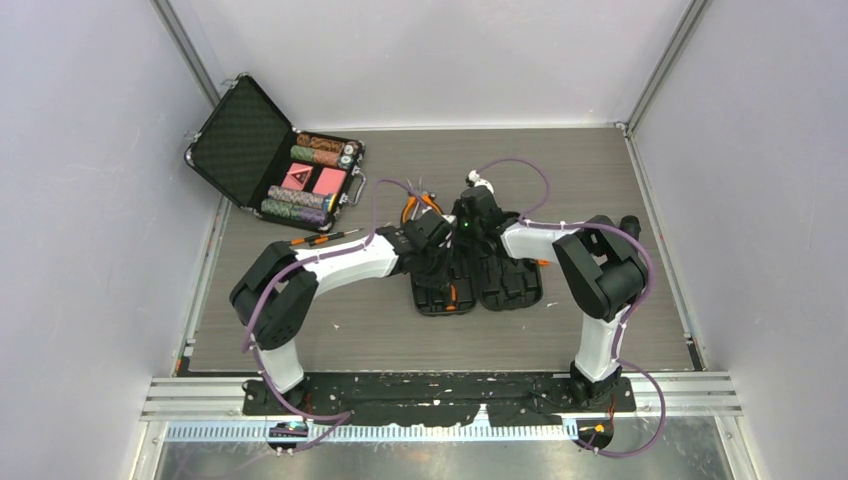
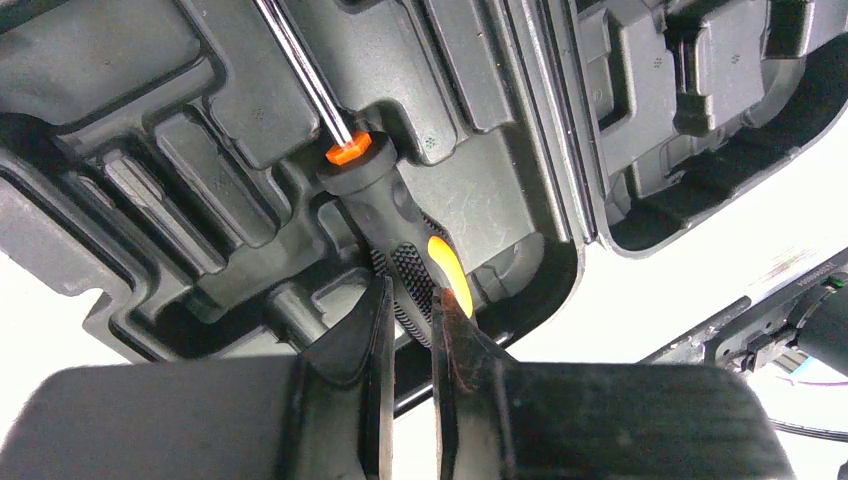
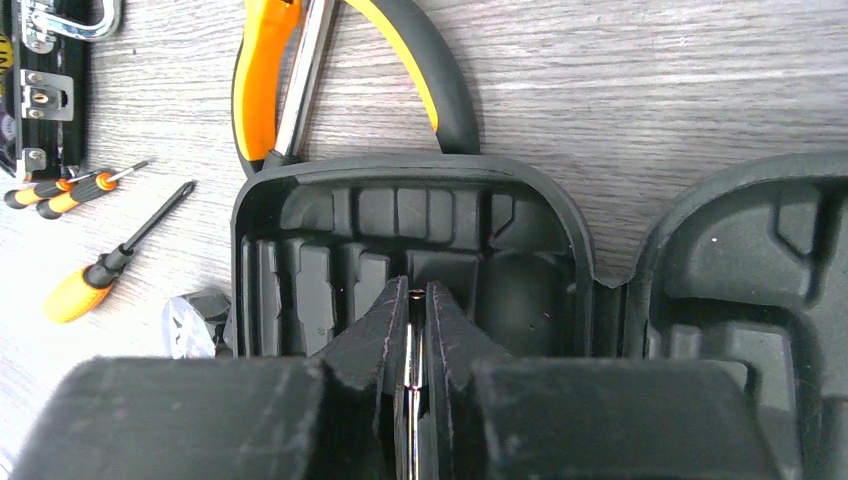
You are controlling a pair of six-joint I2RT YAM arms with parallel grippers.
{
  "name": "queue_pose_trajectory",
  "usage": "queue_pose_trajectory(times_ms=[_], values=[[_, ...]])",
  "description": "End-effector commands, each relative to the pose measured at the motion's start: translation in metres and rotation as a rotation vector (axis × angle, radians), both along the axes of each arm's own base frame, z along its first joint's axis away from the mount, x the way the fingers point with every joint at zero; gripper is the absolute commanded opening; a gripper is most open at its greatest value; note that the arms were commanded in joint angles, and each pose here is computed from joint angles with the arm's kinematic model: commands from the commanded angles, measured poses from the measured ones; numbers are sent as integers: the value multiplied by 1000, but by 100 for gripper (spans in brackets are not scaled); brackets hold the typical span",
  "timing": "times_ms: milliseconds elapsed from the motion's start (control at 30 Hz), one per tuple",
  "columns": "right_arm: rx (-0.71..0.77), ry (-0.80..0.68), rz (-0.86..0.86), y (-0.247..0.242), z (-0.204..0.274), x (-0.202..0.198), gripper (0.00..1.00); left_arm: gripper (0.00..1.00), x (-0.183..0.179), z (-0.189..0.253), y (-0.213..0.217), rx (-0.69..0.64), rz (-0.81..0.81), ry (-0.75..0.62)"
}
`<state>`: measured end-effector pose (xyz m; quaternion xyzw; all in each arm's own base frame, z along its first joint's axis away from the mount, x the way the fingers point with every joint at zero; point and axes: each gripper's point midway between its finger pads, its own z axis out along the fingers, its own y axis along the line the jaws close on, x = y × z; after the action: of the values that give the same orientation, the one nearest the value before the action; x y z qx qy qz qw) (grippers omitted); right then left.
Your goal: Pack the tool kit
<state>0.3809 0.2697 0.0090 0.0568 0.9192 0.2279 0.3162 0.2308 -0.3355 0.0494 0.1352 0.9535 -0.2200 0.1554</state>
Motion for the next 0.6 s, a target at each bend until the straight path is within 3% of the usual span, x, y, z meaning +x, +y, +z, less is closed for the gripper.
queue_pose_trajectory(times_ms=[0,367,567], values=[[-555,619,8,-140,-150,-177,5,0,-51,-46,28,132,-55,197],[-329,625,56,-120,-120,-209,5,0,-83,-41,58,144,-101,228],[-239,545,88,-106,-84,-201,5,0,-87,-27,66,121,-106,195]])
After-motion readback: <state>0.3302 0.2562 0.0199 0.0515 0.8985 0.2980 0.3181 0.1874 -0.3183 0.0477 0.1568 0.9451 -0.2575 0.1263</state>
